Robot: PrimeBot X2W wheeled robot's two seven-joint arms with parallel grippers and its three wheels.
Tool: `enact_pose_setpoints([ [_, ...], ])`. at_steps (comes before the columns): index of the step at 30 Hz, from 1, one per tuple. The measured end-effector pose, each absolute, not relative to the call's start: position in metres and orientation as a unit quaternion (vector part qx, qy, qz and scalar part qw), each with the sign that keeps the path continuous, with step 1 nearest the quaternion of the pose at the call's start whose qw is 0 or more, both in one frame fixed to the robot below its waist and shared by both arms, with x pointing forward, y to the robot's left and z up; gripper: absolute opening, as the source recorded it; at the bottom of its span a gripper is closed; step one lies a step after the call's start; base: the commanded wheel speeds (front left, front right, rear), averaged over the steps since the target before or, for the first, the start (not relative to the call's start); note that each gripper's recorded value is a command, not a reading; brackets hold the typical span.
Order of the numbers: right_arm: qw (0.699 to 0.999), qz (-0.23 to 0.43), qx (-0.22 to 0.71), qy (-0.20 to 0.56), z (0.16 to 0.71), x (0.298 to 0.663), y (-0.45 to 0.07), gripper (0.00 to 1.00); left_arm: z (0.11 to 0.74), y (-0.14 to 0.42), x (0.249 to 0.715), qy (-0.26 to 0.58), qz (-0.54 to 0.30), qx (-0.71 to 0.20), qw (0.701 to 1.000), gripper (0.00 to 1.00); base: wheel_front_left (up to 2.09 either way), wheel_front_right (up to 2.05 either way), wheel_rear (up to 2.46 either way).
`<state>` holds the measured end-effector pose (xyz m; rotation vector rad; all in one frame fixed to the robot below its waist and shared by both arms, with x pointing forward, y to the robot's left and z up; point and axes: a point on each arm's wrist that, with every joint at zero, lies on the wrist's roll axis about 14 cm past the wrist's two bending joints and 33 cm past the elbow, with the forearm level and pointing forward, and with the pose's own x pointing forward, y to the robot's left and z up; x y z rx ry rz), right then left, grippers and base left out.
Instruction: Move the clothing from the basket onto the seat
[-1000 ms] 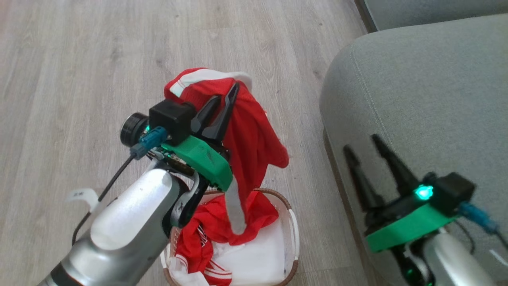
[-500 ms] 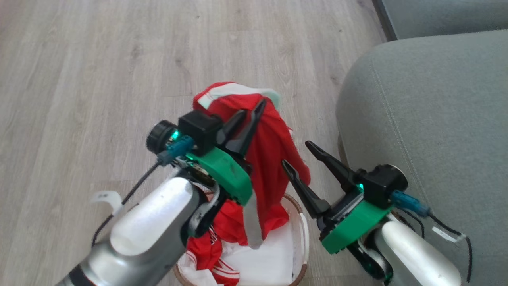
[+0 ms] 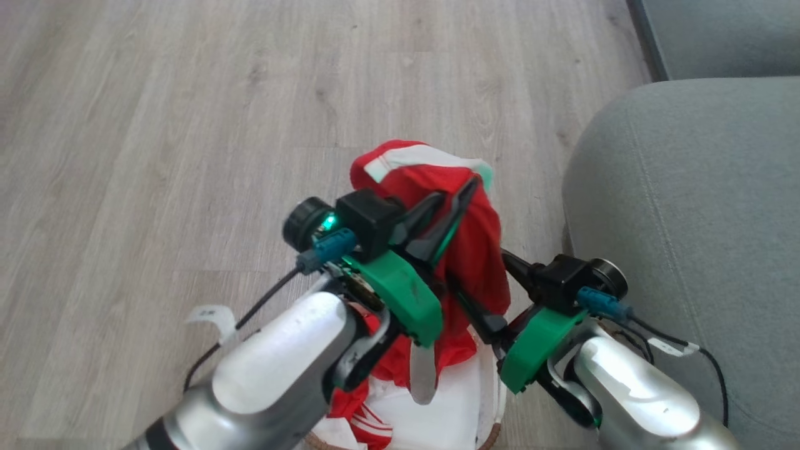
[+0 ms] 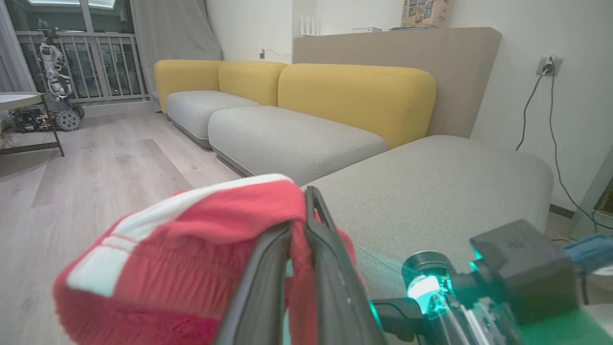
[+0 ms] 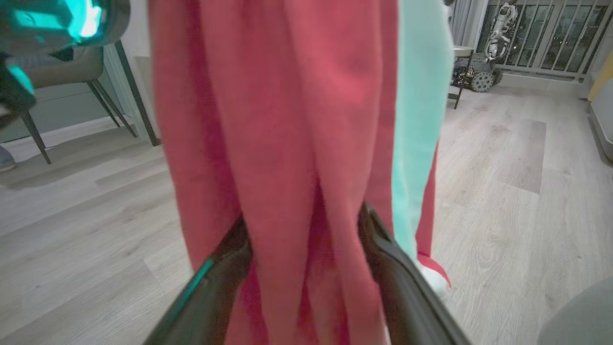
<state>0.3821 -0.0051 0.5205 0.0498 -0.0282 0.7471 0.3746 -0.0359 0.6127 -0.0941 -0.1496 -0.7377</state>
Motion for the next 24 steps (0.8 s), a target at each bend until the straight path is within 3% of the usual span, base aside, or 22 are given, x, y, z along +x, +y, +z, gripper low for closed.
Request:
enact_pose_setpoints([
  [11, 0.931, 0.361, 0.05, -0.001, 0.518, 0.392, 0.007, 1.0, 0.613, -0.036, 0.367, -0.071, -0.362, -0.049, 0.928, 0.0, 0.0, 0.0, 0.0],
  [12, 0.932, 0.36, 0.051, -0.001, 0.519, 0.392, 0.007, 0.81, 0.613, -0.036, 0.367, -0.071, -0.361, -0.049, 0.928, 0.0, 0.0, 0.0, 0.0],
  [13, 0.932, 0.358, 0.052, -0.001, 0.519, 0.393, 0.007, 0.0, 0.613, -0.036, 0.367, -0.071, -0.361, -0.049, 0.928, 0.0, 0.0, 0.0, 0.0],
  [24, 0.95, 0.299, 0.084, -0.041, 0.545, 0.408, -0.032, 0.0, 0.601, -0.029, 0.374, -0.055, -0.344, -0.062, 0.935, 0.0, 0.0, 0.0, 0.0],
])
